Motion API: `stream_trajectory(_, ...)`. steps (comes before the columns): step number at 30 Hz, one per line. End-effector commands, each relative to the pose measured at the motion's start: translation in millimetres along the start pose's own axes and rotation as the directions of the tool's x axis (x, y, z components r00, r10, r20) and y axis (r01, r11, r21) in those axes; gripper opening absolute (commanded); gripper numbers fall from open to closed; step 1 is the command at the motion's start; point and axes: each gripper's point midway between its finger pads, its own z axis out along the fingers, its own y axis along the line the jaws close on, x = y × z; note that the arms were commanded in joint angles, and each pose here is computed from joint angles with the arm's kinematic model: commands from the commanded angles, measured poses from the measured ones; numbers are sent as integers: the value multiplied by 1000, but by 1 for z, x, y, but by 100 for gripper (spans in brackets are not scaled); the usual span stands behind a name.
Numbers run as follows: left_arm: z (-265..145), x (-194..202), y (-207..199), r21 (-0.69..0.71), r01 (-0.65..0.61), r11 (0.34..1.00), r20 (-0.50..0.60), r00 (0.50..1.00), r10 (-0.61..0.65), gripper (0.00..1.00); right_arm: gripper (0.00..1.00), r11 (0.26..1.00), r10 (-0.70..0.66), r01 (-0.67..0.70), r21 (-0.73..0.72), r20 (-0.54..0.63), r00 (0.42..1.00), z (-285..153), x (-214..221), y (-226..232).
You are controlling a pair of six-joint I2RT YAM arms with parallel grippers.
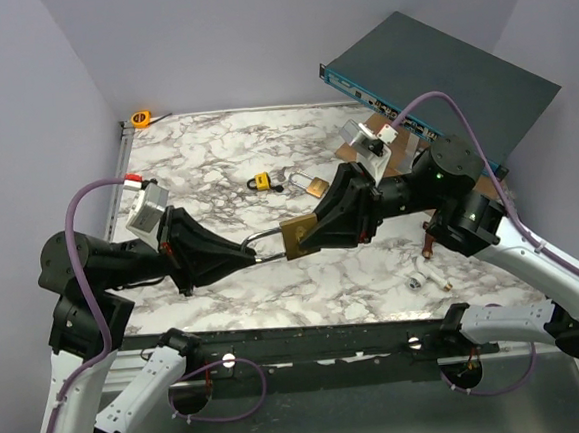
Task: Lock with the key
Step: Lock the lock.
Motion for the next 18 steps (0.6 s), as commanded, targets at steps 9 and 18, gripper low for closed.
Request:
stream_trajectory(9, 14, -2, 41, -100, 55, 994, 38, 998, -51, 0, 1, 991, -116, 111, 73, 66, 991, -4, -22, -3)
stream_trajectory(18, 31, 8, 77, -163, 73, 984, 20, 997, -71, 0, 1, 992, -76, 74, 105, 14, 997, -2, -1, -20)
